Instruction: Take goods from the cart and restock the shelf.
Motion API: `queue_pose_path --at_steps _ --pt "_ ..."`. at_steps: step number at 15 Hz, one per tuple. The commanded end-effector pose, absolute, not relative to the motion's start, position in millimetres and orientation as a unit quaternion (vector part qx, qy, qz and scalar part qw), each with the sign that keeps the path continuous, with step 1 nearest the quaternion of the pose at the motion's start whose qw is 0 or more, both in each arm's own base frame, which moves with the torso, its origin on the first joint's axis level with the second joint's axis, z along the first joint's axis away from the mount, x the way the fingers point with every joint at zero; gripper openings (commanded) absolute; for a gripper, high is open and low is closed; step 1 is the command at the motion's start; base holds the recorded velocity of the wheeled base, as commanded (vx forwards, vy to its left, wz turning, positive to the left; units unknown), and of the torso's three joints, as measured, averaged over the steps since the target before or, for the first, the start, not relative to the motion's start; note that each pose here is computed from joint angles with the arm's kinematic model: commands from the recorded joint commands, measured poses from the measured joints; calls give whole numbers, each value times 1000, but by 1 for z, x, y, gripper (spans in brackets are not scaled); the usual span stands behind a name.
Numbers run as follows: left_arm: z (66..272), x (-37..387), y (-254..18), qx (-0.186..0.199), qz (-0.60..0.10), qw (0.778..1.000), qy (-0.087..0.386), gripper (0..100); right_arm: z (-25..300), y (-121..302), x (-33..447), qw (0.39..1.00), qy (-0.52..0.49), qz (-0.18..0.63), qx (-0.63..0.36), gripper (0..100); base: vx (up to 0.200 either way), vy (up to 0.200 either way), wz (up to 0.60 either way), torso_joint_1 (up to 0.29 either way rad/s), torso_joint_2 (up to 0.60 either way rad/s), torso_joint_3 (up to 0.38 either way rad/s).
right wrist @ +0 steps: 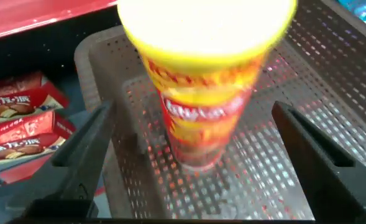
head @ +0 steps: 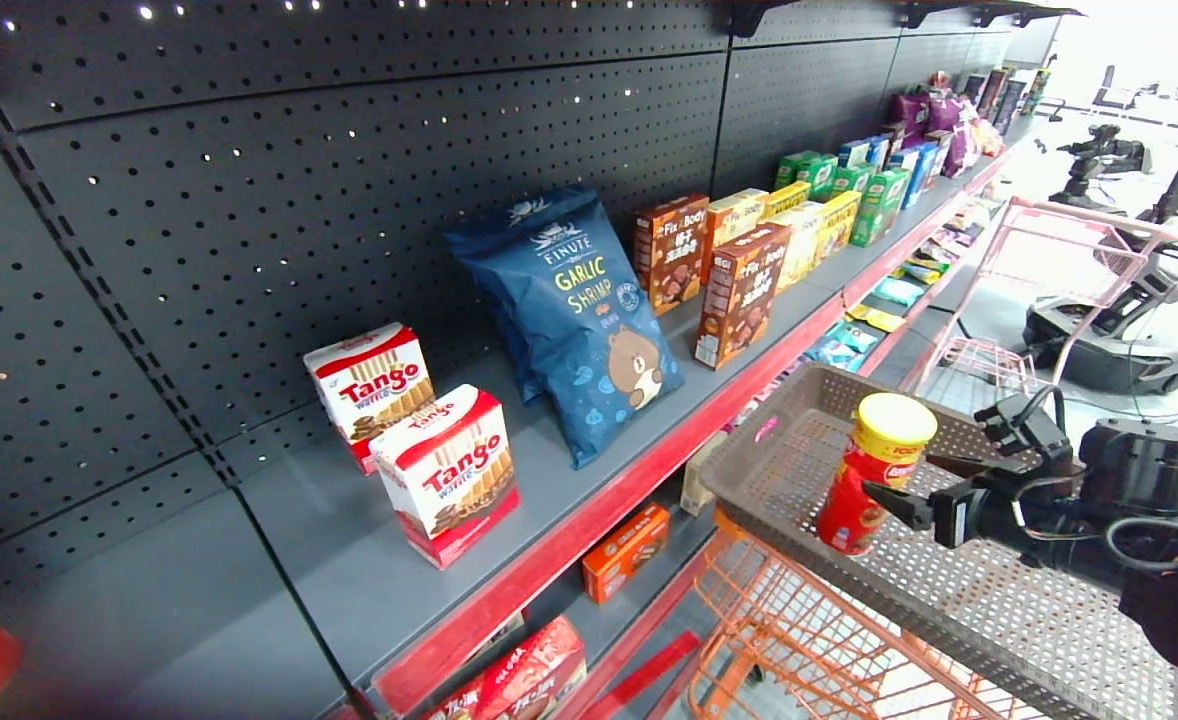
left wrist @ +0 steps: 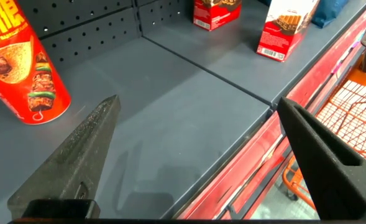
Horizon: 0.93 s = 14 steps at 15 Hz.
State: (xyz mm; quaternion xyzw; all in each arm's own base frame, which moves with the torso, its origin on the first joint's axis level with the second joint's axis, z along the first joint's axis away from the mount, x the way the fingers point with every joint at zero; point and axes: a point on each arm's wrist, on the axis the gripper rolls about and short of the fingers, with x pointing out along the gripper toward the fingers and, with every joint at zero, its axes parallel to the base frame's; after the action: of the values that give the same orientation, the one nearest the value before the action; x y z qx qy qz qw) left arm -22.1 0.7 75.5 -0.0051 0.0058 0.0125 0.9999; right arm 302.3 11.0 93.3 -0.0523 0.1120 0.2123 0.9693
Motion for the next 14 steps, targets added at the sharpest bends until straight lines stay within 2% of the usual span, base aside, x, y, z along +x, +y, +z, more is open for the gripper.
queue_pose_path --at_steps 1,14 --pt "76 -22 1 -5 13 1000 6 100 85 16 318 968 112 220 -54 100 0 0 0 0 0 0" --pt "76 -22 1 -5 12 1000 6 100 69 23 363 971 74 221 -57 100 0 0 0 0 0 0"
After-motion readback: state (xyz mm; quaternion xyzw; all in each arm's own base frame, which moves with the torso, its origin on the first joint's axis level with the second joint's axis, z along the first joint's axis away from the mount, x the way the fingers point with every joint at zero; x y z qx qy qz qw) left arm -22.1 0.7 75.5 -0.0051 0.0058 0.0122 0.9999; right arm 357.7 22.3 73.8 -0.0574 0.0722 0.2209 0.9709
